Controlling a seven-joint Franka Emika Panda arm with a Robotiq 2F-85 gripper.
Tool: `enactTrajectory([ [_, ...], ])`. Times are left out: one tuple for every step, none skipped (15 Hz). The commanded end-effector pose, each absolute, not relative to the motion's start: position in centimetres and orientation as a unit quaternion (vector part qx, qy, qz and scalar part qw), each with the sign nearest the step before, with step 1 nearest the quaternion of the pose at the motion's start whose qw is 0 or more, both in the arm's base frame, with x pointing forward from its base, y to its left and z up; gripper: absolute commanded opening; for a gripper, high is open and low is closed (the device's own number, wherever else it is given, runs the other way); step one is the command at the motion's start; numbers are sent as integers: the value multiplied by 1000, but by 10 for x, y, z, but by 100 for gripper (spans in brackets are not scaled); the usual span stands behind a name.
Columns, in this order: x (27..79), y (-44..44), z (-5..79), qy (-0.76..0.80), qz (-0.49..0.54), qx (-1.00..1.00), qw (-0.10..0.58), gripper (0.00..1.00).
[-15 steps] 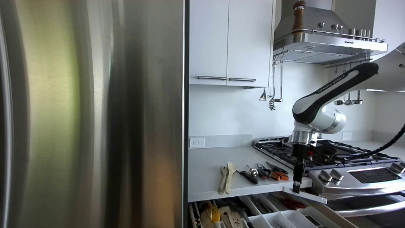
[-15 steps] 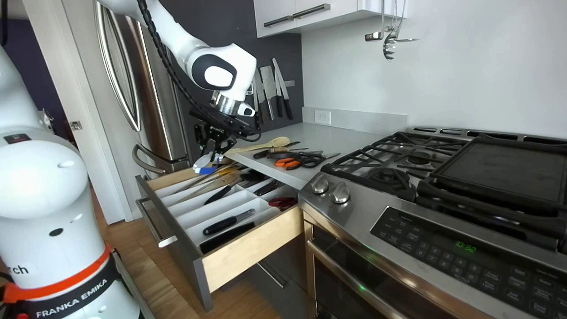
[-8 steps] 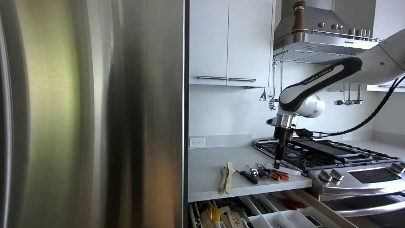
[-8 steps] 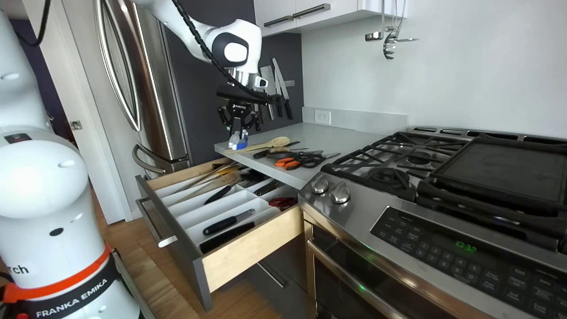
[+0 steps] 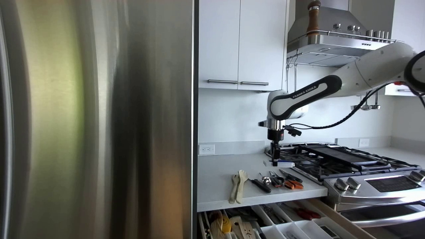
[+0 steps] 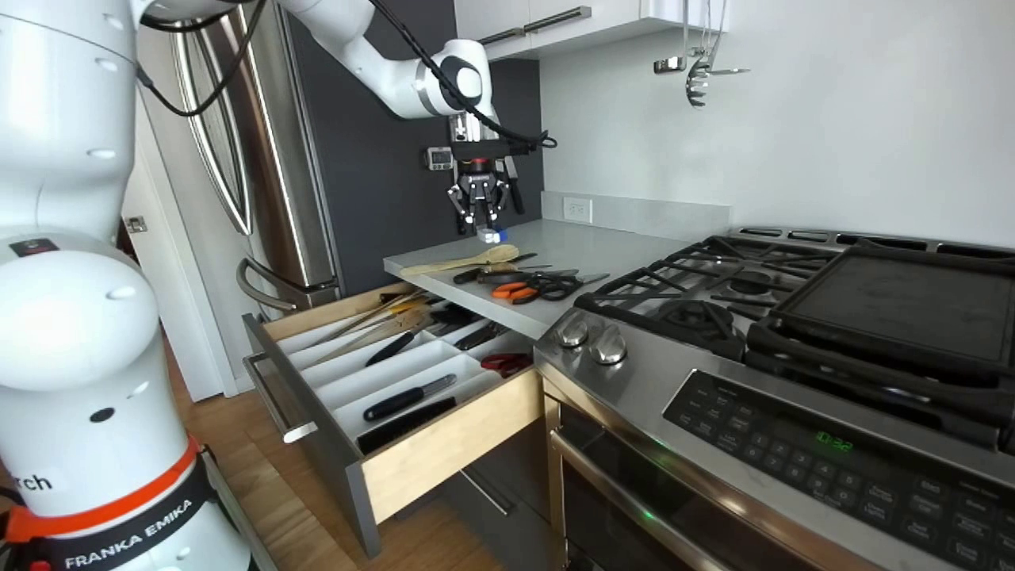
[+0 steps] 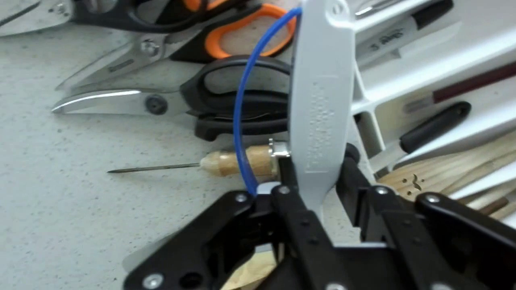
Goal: Remove the white object from the open drawer
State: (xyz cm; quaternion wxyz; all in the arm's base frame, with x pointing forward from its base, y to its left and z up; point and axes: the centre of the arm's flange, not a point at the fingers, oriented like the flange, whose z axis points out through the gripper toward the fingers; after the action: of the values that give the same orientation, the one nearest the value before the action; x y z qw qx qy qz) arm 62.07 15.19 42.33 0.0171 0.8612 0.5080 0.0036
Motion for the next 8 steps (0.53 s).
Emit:
enactTrajectory([
  [634, 152, 422, 522, 4, 852, 36, 31],
  [647, 153, 420, 531, 5, 846, 48, 31],
  [656, 153, 418, 535, 5, 843, 54, 31],
  [661, 153, 415, 538, 5, 841, 56, 31],
  [663, 153, 414, 539, 5, 840, 57, 31],
  [664, 154, 415, 540, 4, 840, 57, 31],
  [664, 154, 416, 540, 4, 839, 57, 31],
  [664, 155, 417, 541, 5, 839, 58, 31],
])
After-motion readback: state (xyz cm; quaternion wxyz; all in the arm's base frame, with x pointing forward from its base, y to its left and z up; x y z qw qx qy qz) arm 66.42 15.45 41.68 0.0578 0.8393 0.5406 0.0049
